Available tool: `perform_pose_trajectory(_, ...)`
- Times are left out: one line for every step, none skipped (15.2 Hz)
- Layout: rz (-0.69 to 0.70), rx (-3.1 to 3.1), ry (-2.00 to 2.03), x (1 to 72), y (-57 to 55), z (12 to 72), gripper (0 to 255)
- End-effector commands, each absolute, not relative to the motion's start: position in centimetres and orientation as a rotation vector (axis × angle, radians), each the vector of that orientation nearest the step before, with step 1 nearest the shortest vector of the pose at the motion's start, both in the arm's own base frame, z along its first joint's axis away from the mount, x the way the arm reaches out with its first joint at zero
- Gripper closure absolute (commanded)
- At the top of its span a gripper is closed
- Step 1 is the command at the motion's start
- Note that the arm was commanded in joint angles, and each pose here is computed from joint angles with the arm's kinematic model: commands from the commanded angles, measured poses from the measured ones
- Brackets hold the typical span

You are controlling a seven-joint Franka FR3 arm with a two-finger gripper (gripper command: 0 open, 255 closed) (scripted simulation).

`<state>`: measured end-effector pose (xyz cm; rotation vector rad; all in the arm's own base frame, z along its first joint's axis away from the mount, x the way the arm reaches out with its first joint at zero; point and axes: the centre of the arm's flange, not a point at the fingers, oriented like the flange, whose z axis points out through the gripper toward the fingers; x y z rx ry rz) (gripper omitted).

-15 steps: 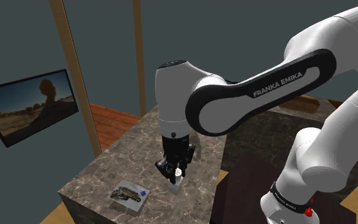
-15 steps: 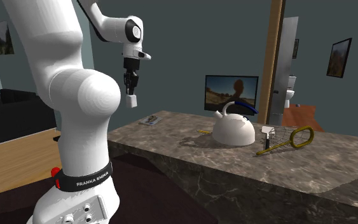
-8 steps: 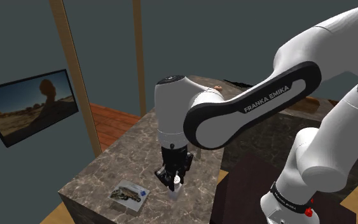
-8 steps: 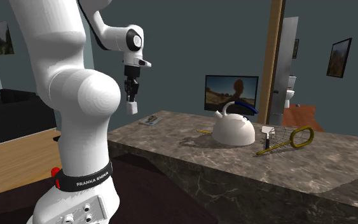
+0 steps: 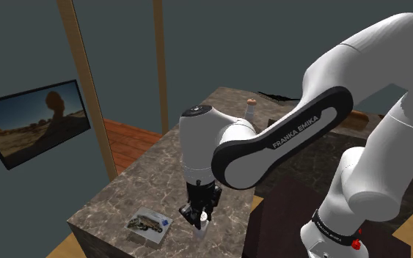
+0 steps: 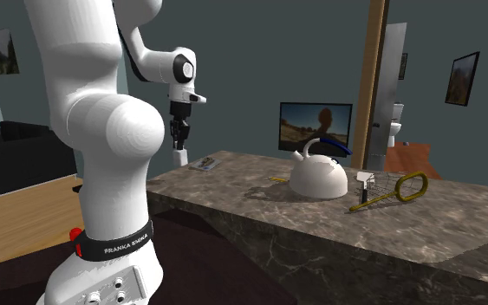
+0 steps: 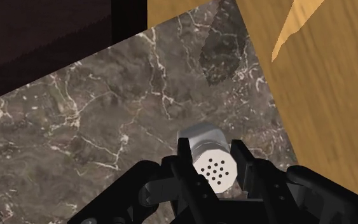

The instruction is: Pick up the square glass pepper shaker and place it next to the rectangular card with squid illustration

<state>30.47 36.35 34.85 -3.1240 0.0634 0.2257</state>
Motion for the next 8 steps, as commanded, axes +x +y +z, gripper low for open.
perform_pose_trajectory(0.225, -3.124, 0.063, 30.6, 36.3, 33.8, 255)
perform_pose_trajectory(0.225, -3.124, 0.063, 30.6, 36.3, 33.2, 255)
perform_pose_trajectory(0.225, -3.124, 0.063, 30.6, 36.3, 32.7, 255)
perform_pose_trajectory(0.225, -3.124, 0.063, 30.6, 36.3, 32.2, 255)
perform_pose_trajectory(0.225, -3.124, 0.063, 30.6, 36.3, 31.7, 255)
perform_pose_trajectory(0.225, -3.124, 0.063, 30.6, 36.3, 31.1, 255)
perform_pose_trajectory(0.225, -3.124, 0.063, 30.6, 36.3, 30.6, 255)
perform_pose_trajectory(0.225, -3.124, 0.063, 30.6, 36.3, 30.4, 255)
